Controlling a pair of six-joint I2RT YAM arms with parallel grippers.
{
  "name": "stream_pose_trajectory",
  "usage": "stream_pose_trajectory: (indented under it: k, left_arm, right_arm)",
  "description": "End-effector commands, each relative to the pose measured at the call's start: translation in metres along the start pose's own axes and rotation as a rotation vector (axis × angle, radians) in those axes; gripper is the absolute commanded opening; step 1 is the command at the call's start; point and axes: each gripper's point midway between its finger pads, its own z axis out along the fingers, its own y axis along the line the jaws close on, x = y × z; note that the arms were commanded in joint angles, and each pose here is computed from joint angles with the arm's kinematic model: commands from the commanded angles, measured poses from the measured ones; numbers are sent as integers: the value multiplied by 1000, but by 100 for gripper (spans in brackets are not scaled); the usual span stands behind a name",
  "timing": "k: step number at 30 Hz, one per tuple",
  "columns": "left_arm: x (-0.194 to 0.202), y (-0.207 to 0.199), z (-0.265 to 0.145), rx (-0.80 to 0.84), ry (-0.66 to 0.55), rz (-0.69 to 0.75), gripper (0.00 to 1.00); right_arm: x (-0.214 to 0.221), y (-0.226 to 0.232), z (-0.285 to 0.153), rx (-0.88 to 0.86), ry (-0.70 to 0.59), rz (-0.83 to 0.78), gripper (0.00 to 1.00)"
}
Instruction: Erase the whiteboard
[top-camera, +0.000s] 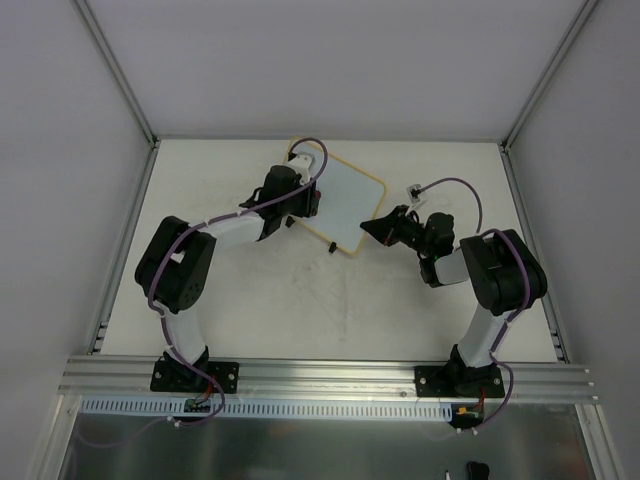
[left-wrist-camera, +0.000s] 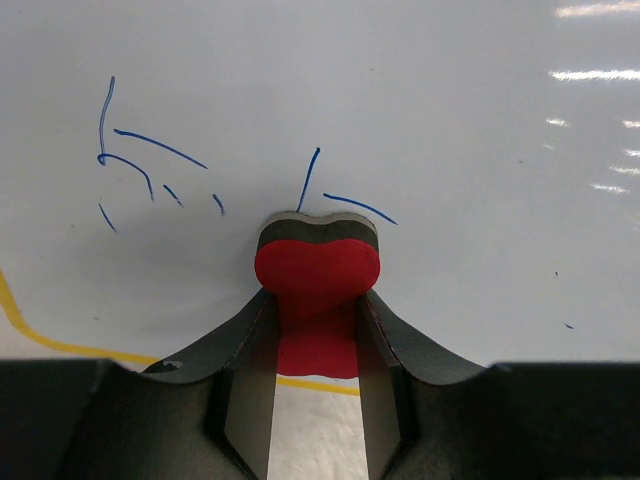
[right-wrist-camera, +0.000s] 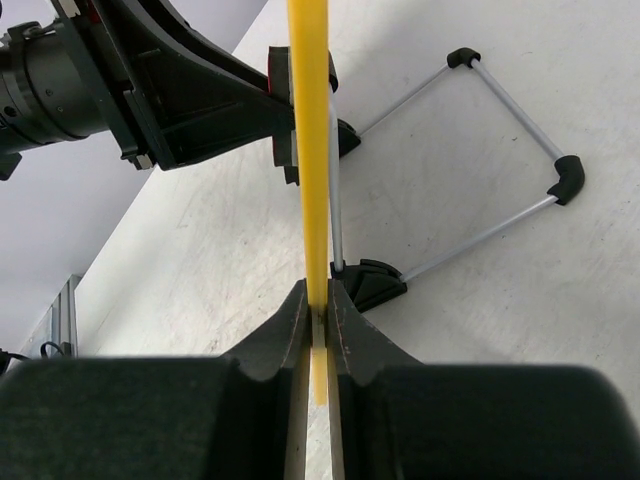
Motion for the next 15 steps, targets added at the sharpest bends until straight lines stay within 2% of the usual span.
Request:
stream_pose_trajectory:
  k: [1, 15]
  left_arm:
    - [-22, -13, 1, 52, -50, 5, 0]
    - [-4, -110, -9, 212, -48, 62, 0]
  right_arm:
    - [-34, 42, 3, -171, -119, -150, 0]
    - [-33, 41, 4, -172, -115, -146, 0]
